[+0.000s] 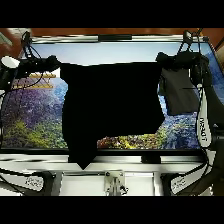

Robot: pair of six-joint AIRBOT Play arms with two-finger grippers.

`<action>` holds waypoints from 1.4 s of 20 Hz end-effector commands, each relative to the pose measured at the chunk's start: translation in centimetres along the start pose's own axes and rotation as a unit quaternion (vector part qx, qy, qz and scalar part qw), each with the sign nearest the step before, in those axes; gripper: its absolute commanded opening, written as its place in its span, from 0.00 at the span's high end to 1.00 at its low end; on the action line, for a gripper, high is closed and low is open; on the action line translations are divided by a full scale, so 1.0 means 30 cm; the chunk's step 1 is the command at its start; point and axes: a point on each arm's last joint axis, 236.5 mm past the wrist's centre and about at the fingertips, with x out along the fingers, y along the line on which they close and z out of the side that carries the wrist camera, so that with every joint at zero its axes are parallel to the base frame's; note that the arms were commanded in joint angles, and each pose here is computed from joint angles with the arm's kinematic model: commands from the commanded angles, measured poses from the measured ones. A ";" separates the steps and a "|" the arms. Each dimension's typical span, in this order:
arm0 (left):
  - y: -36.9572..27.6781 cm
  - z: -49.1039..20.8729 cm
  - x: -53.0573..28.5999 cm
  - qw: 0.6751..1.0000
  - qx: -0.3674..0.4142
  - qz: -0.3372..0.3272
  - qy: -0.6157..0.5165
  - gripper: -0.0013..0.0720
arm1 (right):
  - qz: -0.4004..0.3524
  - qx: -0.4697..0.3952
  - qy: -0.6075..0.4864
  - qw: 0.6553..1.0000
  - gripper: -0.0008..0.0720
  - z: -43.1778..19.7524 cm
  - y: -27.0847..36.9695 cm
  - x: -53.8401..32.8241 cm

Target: Fold the shirts.

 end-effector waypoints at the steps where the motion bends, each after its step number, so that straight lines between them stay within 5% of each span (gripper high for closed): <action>1: -0.012 -0.062 0.054 0.999 -0.016 -0.009 0.028 0.41 | 0.001 0.004 0.001 1.000 0.34 -0.001 0.005 0.002; 2: -0.022 -0.115 0.056 0.997 -0.034 -0.018 0.061 0.20 | 0.001 0.002 0.033 0.999 0.29 -0.049 0.008 -0.007; 3: -0.029 -0.170 0.034 0.993 -0.051 -0.029 0.100 0.14 | -0.006 -0.008 0.071 0.997 0.29 -0.100 -0.008 -0.034; 6: 0.046 -0.348 -0.136 0.964 -0.096 -0.021 0.248 0.21 | -0.084 -0.099 0.221 0.967 0.29 -0.266 -0.177 -0.230; 7: 0.105 -0.433 -0.228 0.945 -0.099 0.002 0.313 0.51 | -0.127 -0.114 0.277 0.946 0.30 -0.318 -0.269 -0.325; 8: 0.157 -0.510 -0.317 0.925 -0.094 0.032 0.368 0.60 | -0.152 -0.110 0.321 0.928 0.30 -0.360 -0.332 -0.408; 12: 0.220 -0.771 -0.522 0.894 -0.103 0.111 0.422 0.60 | -0.140 -0.033 0.345 0.927 0.30 -0.485 -0.416 -0.584; 13: 0.189 -0.860 -0.534 0.897 -0.121 0.101 0.413 0.45 | -0.140 -0.019 0.344 0.928 0.30 -0.528 -0.432 -0.610; 14: 0.155 -0.949 -0.545 0.898 -0.133 0.083 0.411 0.19 | -0.142 -0.008 0.344 0.928 0.30 -0.577 -0.447 -0.633; 15: 0.135 -1.042 -0.562 0.897 -0.134 0.070 0.416 0.13 | -0.144 -0.002 0.348 0.926 0.30 -0.624 -0.454 -0.651; 16: 0.118 -1.117 -0.579 0.895 -0.131 0.058 0.422 0.14 | -0.144 0.001 0.352 0.925 0.30 -0.662 -0.453 -0.664; 18: 0.101 -1.238 -0.609 0.888 -0.128 0.043 0.439 0.38 | -0.134 0.006 0.353 0.926 0.30 -0.710 -0.433 -0.669; 21: 0.108 -1.329 -0.623 0.877 -0.139 0.044 0.458 0.37 | -0.101 0.025 0.344 0.933 0.30 -0.717 -0.377 -0.646; 28: 0.097 -1.267 -0.514 0.906 -0.164 0.026 0.389 0.37 | -0.095 0.029 0.337 0.936 0.30 -0.707 -0.366 -0.636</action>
